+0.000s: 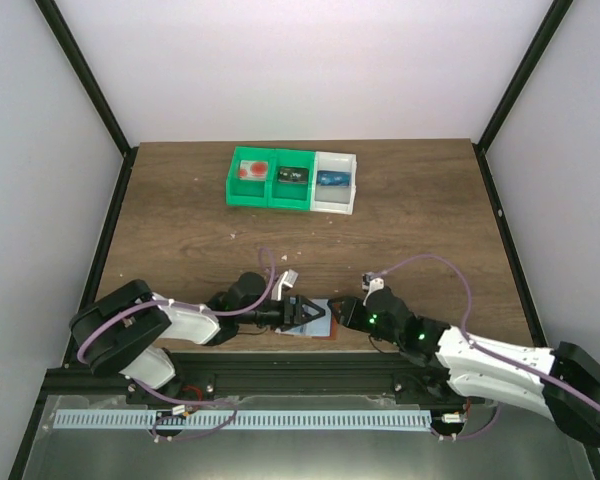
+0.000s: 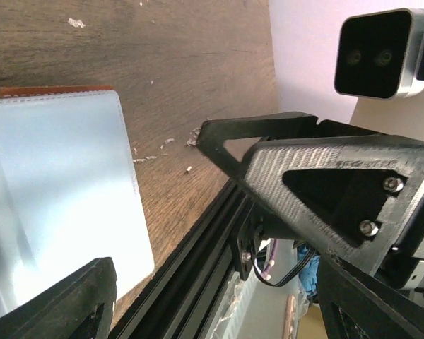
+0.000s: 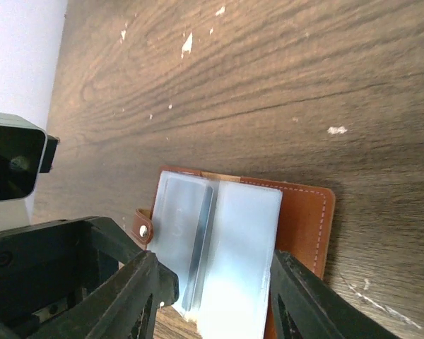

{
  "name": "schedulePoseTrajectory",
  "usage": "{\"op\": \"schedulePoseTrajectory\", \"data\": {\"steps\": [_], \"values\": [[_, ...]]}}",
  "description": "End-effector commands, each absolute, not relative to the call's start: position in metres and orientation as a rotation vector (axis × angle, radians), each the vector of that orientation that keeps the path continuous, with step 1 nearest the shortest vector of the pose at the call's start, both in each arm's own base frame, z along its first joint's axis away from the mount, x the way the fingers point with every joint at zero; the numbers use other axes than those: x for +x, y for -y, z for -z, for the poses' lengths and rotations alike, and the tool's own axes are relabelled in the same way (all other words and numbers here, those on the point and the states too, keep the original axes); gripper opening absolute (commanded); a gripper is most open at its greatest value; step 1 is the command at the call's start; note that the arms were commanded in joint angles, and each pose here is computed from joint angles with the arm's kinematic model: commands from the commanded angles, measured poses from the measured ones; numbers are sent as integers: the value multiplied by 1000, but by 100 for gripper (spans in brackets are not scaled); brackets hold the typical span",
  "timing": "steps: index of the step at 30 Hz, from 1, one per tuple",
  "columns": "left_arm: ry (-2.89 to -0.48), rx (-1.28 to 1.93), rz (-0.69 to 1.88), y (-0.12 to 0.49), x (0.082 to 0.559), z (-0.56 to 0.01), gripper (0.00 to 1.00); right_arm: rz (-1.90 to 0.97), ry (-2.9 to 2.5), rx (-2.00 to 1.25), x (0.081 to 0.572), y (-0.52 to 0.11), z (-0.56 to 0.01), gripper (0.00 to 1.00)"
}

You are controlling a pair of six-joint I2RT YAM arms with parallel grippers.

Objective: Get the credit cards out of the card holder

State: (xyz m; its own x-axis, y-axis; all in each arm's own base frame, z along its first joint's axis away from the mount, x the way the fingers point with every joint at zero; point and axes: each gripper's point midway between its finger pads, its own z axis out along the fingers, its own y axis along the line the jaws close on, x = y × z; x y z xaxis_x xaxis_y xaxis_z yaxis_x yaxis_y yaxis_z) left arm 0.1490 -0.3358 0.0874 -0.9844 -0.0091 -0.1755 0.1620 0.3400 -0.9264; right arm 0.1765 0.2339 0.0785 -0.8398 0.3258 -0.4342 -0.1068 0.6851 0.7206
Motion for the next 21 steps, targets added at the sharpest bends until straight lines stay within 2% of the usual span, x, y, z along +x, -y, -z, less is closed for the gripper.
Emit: {"op": "schedulePoseTrajectory", "data": {"steps": [1,3,8,16,21], "values": [[-2392,172,1703,339,156,-99,79,-994,-2311,236,179,-215,-80,45],[-2387,155,1681,334,160,-100,79,-1019,-2287,228,179,-216,-89,44],[-2387,82,1579,308,175,-97,81,-1096,-2264,176,177,-228,-104,30],[-2434,12,1468,274,173,-79,88,-1154,-2324,73,173,-255,-101,14],[-2502,10,1433,268,165,-68,91,-1177,-2391,-11,171,-275,-91,9]]}}
